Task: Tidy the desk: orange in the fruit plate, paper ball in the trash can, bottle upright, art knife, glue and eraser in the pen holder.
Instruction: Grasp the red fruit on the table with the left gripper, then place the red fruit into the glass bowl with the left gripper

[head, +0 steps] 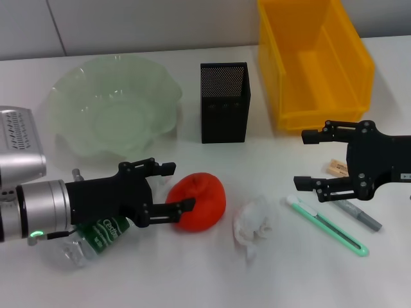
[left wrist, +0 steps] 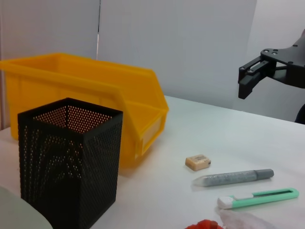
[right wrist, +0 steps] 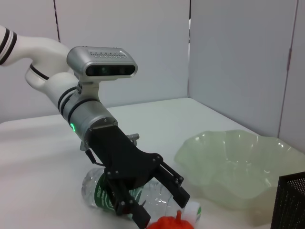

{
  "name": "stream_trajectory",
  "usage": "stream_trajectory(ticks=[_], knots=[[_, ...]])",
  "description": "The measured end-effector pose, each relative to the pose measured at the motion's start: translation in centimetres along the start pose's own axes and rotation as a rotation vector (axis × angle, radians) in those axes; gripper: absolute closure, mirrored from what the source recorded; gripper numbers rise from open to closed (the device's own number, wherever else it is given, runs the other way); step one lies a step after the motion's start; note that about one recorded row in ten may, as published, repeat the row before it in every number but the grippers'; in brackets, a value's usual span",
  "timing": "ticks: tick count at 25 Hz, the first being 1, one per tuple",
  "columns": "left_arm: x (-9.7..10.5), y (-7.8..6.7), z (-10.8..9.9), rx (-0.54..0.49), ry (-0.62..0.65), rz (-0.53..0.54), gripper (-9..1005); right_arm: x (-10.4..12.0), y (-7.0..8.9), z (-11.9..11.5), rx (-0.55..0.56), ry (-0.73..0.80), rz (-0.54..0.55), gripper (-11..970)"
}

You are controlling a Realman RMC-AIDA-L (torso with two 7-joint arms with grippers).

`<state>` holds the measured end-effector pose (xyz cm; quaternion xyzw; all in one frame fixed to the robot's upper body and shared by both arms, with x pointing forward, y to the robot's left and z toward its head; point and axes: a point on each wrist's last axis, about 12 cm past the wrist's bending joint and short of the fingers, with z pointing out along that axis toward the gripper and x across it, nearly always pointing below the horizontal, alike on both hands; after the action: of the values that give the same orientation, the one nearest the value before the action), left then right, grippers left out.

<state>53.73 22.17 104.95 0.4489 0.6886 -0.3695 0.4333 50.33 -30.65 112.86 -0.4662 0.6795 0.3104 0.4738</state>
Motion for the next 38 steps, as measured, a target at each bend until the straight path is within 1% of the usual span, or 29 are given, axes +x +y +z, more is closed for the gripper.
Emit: stream_trajectory(ticks=[6, 8, 10, 17, 18, 24, 32, 38], knots=[[0.0, -0.3, 0.8, 0.014, 0.010, 0.003, 200, 0.1, 0.0, -0.2, 0.008, -0.001, 0.002, 135], [0.0, -0.3, 0.8, 0.014, 0.010, 0.003, 201, 0.1, 0.0, -0.2, 0.009, 0.000, 0.005, 135], [0.2, -0.6, 1.4, 0.025, 0.025, 0.003, 202, 0.1, 0.0, -0.2, 0.009, 0.000, 0.005, 135], [0.1, -0.6, 1.7, 0.019, 0.008, -0.008, 205, 0.3, 0.1, -0.3, 0.011, 0.001, 0.011, 135], [0.0, -0.6, 1.9, 0.011, 0.004, -0.014, 205, 0.3, 0.1, -0.3, 0.011, 0.001, 0.012, 135], [0.0, -0.6, 2.7, 0.022, 0.043, -0.015, 208, 0.4, 0.3, -0.5, 0.015, 0.000, 0.014, 135], [-0.1, -0.8, 2.9, 0.038, 0.050, 0.000, 571, 0.3, 0.4, -0.7, 0.015, -0.005, 0.014, 136], [-0.3, -0.7, 2.9, 0.032, 0.031, 0.010, 755, 0.4, 0.4, -0.9, 0.024, -0.008, 0.017, 136]])
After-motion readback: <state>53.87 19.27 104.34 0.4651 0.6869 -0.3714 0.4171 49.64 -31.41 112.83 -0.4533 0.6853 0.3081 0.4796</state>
